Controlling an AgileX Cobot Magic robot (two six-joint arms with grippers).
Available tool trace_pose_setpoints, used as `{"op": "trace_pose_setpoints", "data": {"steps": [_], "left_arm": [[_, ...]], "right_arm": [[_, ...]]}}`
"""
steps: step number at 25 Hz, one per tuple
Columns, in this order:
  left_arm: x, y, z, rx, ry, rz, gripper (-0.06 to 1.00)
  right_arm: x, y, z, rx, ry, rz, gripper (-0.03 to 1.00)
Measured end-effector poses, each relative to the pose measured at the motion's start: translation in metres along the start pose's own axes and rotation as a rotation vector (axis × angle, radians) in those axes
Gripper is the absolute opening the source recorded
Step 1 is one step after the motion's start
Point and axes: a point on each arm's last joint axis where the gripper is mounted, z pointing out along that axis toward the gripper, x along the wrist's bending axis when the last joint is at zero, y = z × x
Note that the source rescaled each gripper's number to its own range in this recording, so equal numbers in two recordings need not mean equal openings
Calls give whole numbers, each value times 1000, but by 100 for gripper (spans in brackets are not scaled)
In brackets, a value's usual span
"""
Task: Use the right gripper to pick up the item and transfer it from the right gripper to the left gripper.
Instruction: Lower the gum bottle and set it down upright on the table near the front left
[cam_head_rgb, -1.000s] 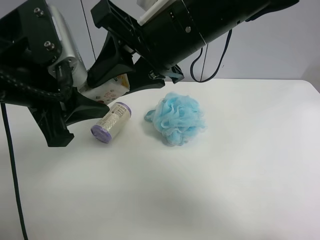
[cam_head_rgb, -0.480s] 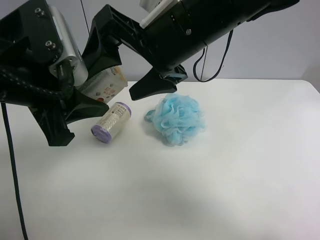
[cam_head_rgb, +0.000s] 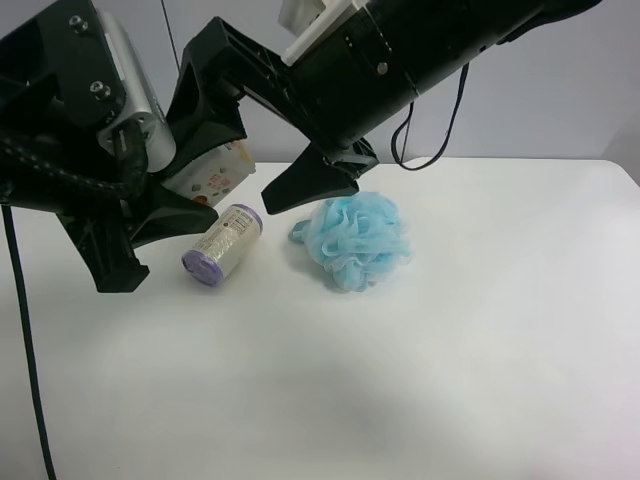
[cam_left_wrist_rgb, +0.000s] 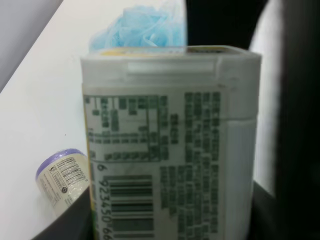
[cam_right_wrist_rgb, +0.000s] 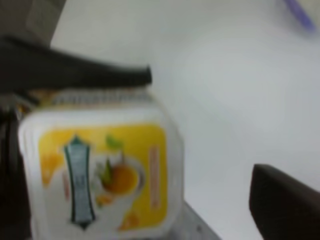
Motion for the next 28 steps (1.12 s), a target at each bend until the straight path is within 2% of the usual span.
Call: {"op": "trace_pose_setpoints", "data": {"steps": [6,13,17,21,28], "left_arm": [[0,0,0,0,0,0,0],[0,0,0,0,0,0,0],[0,0,0,0,0,0,0],[0,0,0,3,-3,0,0],[-1,-1,0,9,-8,0,0]], "right_arm": [[1,-11,-1,119,14,3,99],[-4,-26,-4,282,-48,8,100],[0,-30,-11,284,-119,-31,100],[19,-42,-30,253,-193,-96,100],[47,-65,-89,92,-287,-199,100]]}}
